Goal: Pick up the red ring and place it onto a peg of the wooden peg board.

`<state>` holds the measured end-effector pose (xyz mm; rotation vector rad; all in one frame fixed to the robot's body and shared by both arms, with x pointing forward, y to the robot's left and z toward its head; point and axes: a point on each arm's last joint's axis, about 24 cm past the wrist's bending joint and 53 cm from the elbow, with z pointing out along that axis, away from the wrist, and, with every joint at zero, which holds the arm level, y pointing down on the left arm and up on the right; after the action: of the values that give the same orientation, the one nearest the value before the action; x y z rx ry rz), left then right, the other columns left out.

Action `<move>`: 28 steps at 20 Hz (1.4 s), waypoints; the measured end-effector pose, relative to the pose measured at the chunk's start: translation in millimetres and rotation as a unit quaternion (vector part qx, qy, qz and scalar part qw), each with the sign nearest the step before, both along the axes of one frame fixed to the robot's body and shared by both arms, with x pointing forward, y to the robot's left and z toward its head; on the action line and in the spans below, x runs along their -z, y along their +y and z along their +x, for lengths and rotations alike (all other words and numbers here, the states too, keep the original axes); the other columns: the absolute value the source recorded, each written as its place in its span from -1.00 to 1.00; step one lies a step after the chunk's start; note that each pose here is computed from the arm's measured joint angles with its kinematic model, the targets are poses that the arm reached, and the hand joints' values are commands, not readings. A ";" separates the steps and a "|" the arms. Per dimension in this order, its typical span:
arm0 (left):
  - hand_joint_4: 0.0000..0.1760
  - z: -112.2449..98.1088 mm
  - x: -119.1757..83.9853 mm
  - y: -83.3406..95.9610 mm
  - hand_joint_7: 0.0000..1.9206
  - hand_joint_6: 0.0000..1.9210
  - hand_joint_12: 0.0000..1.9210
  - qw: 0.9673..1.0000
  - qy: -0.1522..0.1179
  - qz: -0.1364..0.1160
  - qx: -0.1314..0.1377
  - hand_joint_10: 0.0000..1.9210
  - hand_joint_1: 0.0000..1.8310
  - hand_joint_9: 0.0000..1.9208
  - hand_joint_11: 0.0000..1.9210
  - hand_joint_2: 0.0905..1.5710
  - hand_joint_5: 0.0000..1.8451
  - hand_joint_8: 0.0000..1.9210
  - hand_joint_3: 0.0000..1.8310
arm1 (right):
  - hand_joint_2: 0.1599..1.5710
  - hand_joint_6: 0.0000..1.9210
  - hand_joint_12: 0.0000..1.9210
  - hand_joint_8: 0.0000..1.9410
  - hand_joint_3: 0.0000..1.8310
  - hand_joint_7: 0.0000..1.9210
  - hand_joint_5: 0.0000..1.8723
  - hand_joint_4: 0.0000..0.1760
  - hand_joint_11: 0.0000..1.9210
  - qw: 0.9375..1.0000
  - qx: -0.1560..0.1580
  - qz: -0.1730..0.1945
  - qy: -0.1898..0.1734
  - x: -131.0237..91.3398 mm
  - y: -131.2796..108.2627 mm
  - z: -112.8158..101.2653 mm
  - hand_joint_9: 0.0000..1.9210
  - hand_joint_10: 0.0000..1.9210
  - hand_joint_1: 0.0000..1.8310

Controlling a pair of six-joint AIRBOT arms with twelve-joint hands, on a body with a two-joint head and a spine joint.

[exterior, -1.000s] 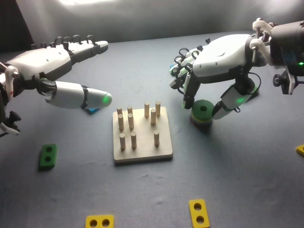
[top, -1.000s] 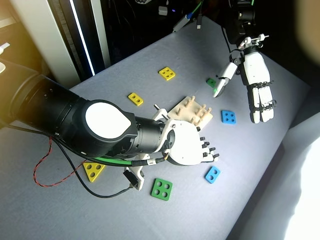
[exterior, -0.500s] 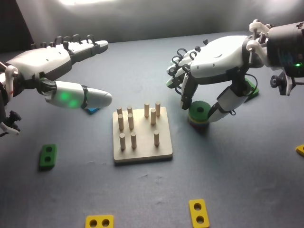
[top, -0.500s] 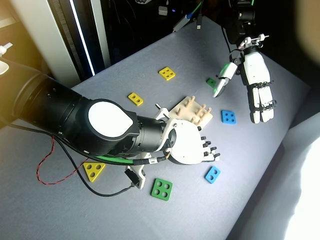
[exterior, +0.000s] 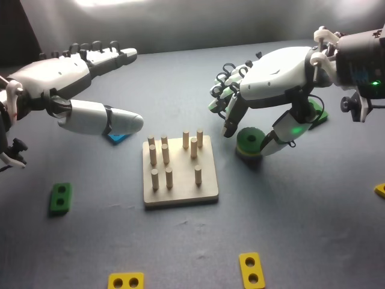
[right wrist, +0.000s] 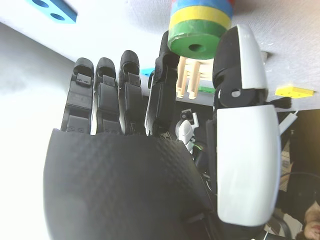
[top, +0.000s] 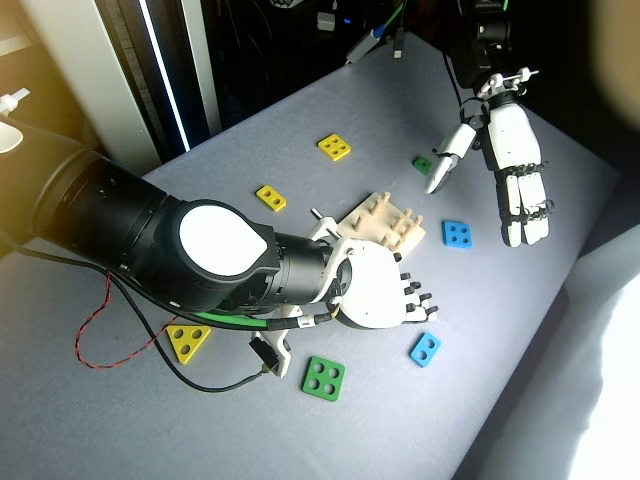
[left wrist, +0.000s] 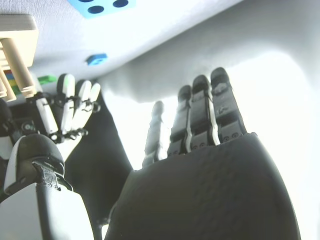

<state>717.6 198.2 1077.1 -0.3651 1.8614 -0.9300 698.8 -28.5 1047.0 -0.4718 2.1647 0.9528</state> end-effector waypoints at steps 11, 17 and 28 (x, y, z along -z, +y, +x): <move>0.78 0.0 0.1 0.5 -1.00 -1.00 -1.00 1.000 0.000 0.001 0.000 -1.00 -0.62 -1.00 -1.00 0.21 -1.00 -1.00 -1.00 | 0.43 0.16 -0.71 -0.98 -1.00 -0.67 -0.08 -1.00 -1.00 1.000 0.002 -0.006 0.009 9.9 1.5 -1.5 -0.91 -0.98 0.24; 0.99 0.0 0.1 0.5 -1.00 -1.00 -1.00 1.000 0.001 0.000 0.000 -1.00 -0.65 -1.00 -1.00 0.20 -1.00 -1.00 -1.00 | 0.42 0.17 -0.76 -1.00 -1.00 -0.65 -0.06 -1.00 -1.00 1.000 0.002 -0.005 0.009 9.4 1.0 -0.9 -0.89 -0.99 0.24; 0.89 1.4 0.3 3.7 -1.00 -1.00 -1.00 1.000 0.000 0.001 -0.004 -1.00 -0.62 -1.00 -1.00 0.18 -1.00 -1.00 -1.00 | 0.38 0.10 -0.76 -1.00 -1.00 -0.58 0.00 -1.00 -1.00 1.000 0.002 -0.006 0.008 8.9 -0.1 0.2 -0.84 -1.00 0.26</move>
<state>719.0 201.9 1076.9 -0.3708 1.8604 -0.9227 698.9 -28.5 1038.1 -0.4676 2.1866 0.9455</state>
